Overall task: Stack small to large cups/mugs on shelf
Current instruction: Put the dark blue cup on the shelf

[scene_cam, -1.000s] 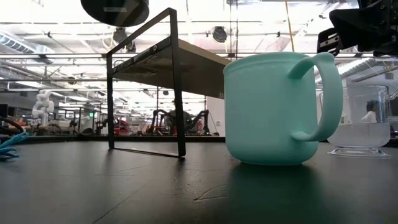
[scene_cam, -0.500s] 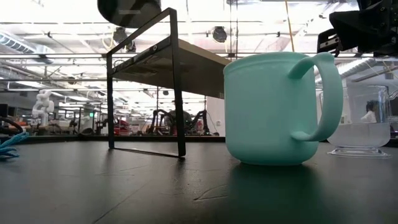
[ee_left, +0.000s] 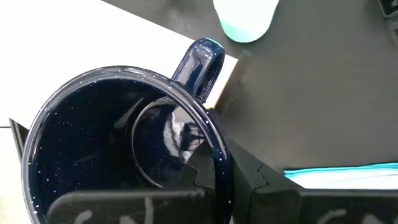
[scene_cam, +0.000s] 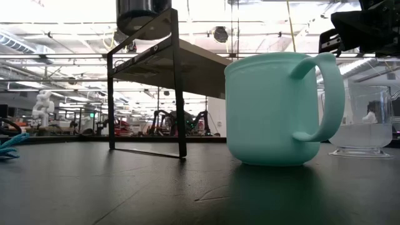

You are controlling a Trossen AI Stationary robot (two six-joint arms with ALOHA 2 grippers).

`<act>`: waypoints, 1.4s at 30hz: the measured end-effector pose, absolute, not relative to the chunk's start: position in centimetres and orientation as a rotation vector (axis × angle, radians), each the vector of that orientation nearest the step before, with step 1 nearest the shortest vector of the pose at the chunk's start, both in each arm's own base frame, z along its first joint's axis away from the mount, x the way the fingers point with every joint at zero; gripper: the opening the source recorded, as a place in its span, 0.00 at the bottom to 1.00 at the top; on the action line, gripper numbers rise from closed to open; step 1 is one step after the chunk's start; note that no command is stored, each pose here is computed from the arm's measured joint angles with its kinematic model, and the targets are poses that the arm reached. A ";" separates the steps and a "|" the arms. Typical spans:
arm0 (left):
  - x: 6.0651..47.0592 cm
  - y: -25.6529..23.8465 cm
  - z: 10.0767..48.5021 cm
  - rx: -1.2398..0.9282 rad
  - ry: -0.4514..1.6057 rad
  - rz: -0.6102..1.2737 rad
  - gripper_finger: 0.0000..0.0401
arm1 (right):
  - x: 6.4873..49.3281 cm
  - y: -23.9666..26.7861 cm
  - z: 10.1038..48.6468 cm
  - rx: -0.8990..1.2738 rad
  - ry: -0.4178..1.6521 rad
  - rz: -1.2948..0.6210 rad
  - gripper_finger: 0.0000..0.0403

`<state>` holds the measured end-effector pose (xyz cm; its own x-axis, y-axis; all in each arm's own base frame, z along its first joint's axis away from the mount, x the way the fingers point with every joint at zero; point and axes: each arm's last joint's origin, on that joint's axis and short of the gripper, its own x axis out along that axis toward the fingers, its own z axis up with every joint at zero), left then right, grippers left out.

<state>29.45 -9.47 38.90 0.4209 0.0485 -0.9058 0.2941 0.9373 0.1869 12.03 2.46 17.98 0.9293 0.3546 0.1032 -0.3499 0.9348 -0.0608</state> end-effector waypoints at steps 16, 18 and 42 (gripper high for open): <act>29.8 -8.1 39.5 0.368 1.116 -0.153 0.04 | 12.0 2.5 18.0 -0.043 -0.113 0.361 0.00; 29.8 -8.1 39.5 0.363 1.116 -0.150 0.04 | 12.0 2.5 18.0 -0.042 -0.113 0.361 0.00; 31.5 -4.1 39.9 0.355 1.029 -0.194 0.04 | 12.1 2.5 18.0 -0.053 -0.113 0.360 0.00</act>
<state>31.49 -4.15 39.94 0.5052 0.0084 -0.8629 0.3216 0.9261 0.1974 12.05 2.46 17.96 0.9296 0.3545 0.1010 -0.3487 0.9345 -0.0715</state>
